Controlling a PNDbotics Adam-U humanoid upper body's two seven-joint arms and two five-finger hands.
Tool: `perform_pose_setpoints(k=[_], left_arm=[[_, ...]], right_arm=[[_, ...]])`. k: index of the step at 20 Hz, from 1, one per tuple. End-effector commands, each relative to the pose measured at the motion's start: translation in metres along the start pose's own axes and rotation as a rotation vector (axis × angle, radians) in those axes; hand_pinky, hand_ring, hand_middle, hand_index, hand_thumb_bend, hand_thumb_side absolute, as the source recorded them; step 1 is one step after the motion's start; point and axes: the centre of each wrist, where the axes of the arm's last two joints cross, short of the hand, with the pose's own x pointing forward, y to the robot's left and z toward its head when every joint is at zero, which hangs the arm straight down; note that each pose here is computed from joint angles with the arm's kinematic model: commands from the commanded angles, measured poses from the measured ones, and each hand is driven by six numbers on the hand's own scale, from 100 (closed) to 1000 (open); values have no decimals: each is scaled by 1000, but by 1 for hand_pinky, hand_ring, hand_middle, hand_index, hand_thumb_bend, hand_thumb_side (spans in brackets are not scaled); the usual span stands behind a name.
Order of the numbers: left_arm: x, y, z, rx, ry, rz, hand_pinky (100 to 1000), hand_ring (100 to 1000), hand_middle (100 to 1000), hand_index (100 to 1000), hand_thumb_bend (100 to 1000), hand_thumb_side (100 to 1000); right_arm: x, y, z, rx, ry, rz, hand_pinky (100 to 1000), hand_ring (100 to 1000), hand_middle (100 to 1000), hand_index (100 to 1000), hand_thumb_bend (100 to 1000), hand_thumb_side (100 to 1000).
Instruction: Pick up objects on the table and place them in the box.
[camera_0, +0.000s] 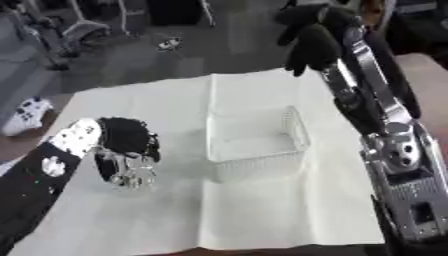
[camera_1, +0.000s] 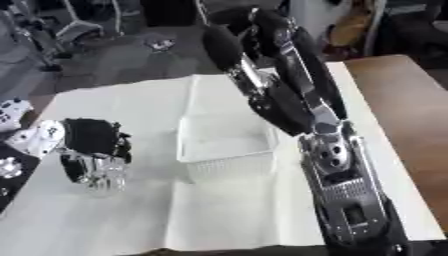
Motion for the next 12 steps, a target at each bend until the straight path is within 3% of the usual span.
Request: perform_pose_setpoints(k=[1,12], left_arm=[[-22,19,25,3,61,-32,100,100,100,192,100,318],[-35,71,37,144,133,-25,100,100,100,194,100,276]], right_arm=[[2,-2,-1,-3,-11,5,381,429,546,753,624,1000],[2,-2,0,1,-6,6,381,429,546,753,625,1000]])
